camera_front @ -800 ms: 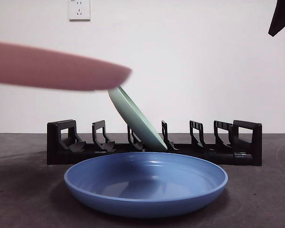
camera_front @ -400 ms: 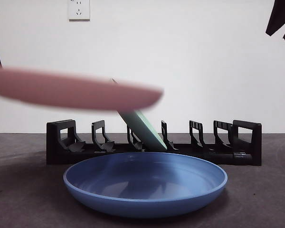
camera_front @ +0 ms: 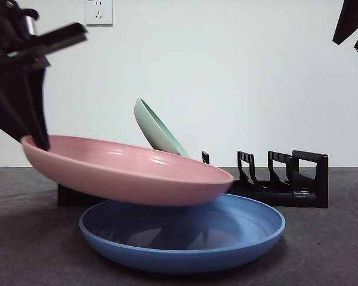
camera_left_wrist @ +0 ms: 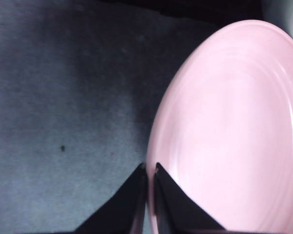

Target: Place the plate

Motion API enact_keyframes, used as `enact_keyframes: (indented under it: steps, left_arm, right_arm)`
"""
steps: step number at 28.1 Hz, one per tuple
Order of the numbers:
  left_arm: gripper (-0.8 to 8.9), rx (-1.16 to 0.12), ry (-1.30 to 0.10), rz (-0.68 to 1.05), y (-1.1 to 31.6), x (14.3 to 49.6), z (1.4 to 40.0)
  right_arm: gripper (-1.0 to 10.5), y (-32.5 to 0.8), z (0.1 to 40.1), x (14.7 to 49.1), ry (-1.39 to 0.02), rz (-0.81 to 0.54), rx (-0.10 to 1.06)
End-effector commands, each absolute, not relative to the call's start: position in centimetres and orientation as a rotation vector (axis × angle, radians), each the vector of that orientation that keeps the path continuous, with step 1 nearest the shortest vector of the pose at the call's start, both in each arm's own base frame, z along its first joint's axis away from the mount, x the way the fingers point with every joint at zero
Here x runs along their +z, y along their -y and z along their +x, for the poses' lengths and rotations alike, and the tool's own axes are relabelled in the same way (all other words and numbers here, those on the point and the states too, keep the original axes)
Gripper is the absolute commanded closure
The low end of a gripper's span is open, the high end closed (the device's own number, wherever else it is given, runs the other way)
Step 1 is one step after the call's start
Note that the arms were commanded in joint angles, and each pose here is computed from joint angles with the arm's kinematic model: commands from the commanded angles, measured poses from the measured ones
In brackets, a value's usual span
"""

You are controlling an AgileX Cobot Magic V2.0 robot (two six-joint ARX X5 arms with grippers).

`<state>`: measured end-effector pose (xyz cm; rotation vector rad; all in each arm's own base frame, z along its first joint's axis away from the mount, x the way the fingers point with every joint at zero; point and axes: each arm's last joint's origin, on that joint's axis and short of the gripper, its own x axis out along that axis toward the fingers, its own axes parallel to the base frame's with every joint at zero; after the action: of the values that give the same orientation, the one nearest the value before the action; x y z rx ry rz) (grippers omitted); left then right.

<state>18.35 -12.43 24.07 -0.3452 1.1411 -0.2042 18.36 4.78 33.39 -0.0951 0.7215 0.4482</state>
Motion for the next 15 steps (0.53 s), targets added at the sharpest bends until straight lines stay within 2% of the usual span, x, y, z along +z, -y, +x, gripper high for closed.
enact_keyframes:
  steps: [1, 15]
  left_arm:
    - [8.02, -0.207, -1.144, -0.346, 13.4, 24.0, 18.9]
    - [8.02, -0.220, -1.200, -0.261, 16.8, 22.2, 20.9]
  right_arm:
    - [7.2, -4.9, 18.5, 33.6, -0.716, -0.086, 0.452]
    - [7.2, -5.3, 18.4, 33.6, -0.715, -0.094, 0.472]
